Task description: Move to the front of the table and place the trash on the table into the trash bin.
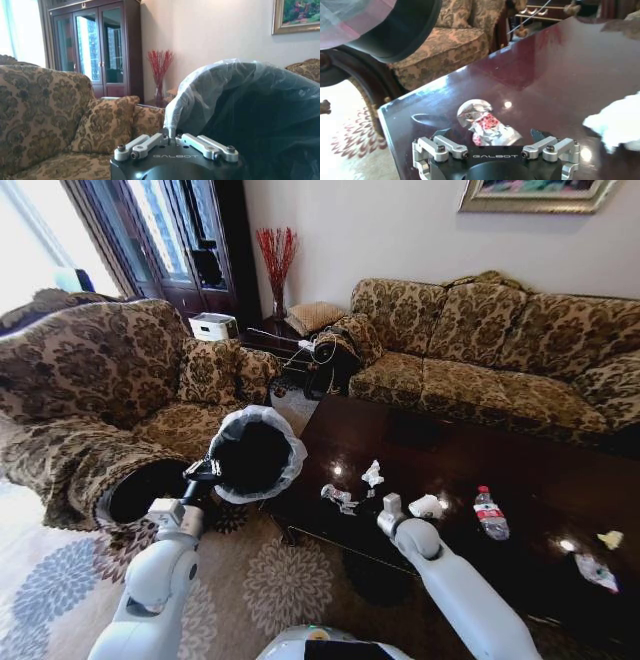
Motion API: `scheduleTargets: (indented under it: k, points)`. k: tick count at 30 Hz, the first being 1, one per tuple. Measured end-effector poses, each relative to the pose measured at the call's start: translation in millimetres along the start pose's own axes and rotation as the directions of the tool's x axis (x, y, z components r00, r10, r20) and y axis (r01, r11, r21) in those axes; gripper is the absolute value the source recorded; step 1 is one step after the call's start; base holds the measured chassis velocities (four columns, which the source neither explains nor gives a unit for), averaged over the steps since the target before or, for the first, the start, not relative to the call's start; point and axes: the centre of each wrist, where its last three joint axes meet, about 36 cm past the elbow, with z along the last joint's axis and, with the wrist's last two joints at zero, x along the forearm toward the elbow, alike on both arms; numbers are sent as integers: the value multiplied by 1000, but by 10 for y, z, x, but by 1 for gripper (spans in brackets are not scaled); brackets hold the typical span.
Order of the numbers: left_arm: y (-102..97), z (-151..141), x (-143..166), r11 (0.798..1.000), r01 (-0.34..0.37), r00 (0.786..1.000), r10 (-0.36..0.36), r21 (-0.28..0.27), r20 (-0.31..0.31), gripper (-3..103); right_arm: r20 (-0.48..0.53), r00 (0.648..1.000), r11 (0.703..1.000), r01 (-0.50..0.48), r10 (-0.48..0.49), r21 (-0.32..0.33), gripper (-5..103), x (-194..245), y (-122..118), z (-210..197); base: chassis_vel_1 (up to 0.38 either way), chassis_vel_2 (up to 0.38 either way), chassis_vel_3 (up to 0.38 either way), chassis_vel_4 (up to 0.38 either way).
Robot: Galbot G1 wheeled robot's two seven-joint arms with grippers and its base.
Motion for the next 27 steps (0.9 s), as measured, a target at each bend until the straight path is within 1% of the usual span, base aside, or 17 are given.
scheduleTargets:
  k: [7,8,9,10,11,12,13,14,15,16,19,21,22,23,25,27]
  points:
    - [-11,0,20,1000,1,1000,-1,1,-16,1,-25,999,1000,28,-28,3,100,-214,-75,-23,0,0,0,0]
    - [-13,-5,18,1000,-1,1000,1,3,-17,1,-32,999,999,33,-33,3,102,-258,-80,-33,0,0,0,0]
    - [-15,-9,13,1000,-2,1000,2,4,-15,1,-39,999,999,35,-35,4,99,-285,-71,-36,0,0,0,0]
    - [-15,-9,13,1000,-2,1000,2,4,-15,1,-39,999,999,35,-35,4,99,-285,-71,-36,0,0,0,0]
    - [-18,-13,7,1000,-2,1000,2,5,-14,1,-48,998,999,37,-36,5,95,-306,-60,-34,0,0,0,0]
    - [-20,-13,3,1000,-2,1000,2,6,-13,1,-52,998,999,38,-38,6,95,-316,-52,-30,0,0,0,0]
    - [-25,-7,-5,1000,-1,1000,1,8,-14,1,-59,997,999,41,-40,10,88,-333,-38,-22,0,0,0,0]
    - [-32,-2,-6,1000,1,1000,0,12,-16,1,-64,997,999,40,-38,15,88,-348,-30,-13,0,0,0,0]
    - [-40,3,-3,1000,2,1000,-2,15,-17,1,-68,997,999,31,-30,21,83,-364,-20,3,0,0,0,0]
    - [-40,3,-3,1000,2,1000,-2,15,-17,1,-68,997,999,31,-30,21,83,-364,-20,3,0,0,0,0]
    - [-56,10,8,1000,5,1000,-5,25,-15,1,-65,998,1000,2,0,29,67,-405,23,41,0,0,0,0]
    - [-57,10,7,1000,5,1000,-5,26,-13,1,-67,998,1000,-1,3,30,67,-412,25,45,0,0,0,0]
    - [-59,8,4,1000,4,1000,-4,27,-9,1,-72,997,999,-1,4,33,56,-429,30,54,0,0,0,0]
    - [-62,5,1,1000,2,1000,-2,28,-7,1,-77,997,999,1,2,37,52,-446,35,60,0,0,0,0]
    - [-65,3,0,1000,1,1000,-1,28,-5,1,-79,997,999,1,2,38,52,-454,36,61,0,0,0,0]
    - [-80,-6,4,999,-2,1000,2,32,-3,1,-83,997,999,-4,7,39,46,-481,48,73,0,0,0,0]
